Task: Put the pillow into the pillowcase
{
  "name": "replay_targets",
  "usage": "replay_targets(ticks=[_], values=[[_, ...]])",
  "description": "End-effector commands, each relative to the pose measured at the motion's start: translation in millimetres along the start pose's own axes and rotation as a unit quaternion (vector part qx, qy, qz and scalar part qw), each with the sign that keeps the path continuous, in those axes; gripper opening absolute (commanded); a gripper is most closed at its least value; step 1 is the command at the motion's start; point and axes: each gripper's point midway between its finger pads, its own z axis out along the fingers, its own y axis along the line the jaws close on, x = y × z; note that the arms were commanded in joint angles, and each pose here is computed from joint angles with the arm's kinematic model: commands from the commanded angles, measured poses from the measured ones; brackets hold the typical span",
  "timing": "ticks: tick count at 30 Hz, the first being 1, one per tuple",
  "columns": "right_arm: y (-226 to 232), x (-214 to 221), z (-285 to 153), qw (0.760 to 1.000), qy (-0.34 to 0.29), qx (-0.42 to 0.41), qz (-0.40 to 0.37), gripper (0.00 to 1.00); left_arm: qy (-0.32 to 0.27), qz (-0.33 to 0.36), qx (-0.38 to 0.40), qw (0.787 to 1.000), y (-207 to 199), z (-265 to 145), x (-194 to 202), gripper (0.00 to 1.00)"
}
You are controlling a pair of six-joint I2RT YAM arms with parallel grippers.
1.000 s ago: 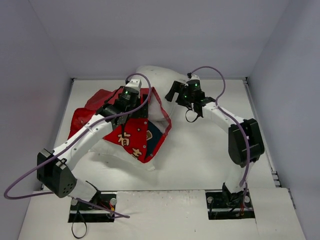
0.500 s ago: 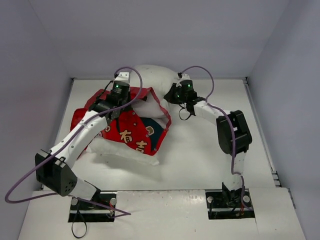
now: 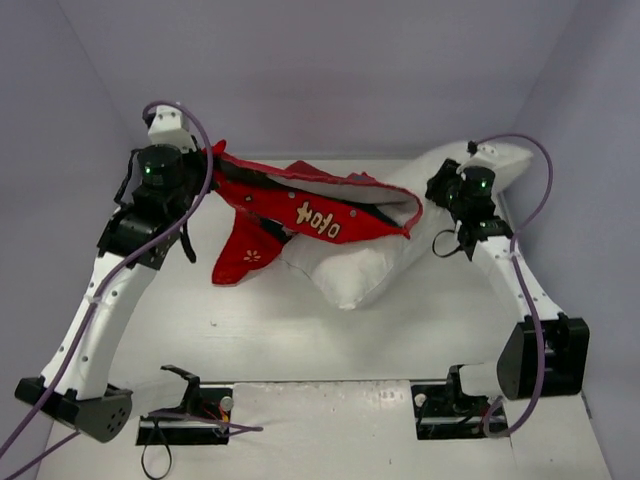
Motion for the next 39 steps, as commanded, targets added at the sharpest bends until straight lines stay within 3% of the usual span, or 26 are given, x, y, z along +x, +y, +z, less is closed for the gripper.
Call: replay_targets(ticks=[1, 3, 6, 9, 13, 18, 28, 39], values=[[15, 34, -13, 0.999, 0.039, -0.034, -0.008, 0.52, -0.004, -0.032, 0.014, 0.999, -6, 4, 10, 0.0], [17, 39, -21, 0.998, 0.052, -0.041, -0.014, 0.68, 0.019, -0.05, 0.014, 0.998, -5, 6, 32, 0.0], [38, 18, -39, 0.996, 0.034, -0.073, -0.04, 0.8, 0.045, -0.072, 0.007, 0.996, -1, 7, 62, 0.0], [65, 1, -64, 0.99, 0.015, -0.118, -0.073, 0.84, 0.058, -0.093, 0.005, 0.994, 2, 6, 81, 0.0], [105, 8, -99, 0.973, 0.019, -0.194, -0.127, 0.8, 0.085, -0.096, 0.001, 0.992, 7, 4, 109, 0.0], [117, 49, -135, 0.957, 0.056, -0.251, -0.133, 0.7, 0.07, -0.093, -0.013, 0.993, 15, -3, 103, 0.0], [118, 79, -172, 0.939, 0.079, -0.316, -0.111, 0.71, 0.062, -0.098, -0.008, 0.993, 11, -3, 92, 0.0], [109, 131, -196, 0.923, 0.163, -0.337, -0.084, 0.7, 0.046, -0.097, -0.014, 0.994, 10, 0, 73, 0.0]])
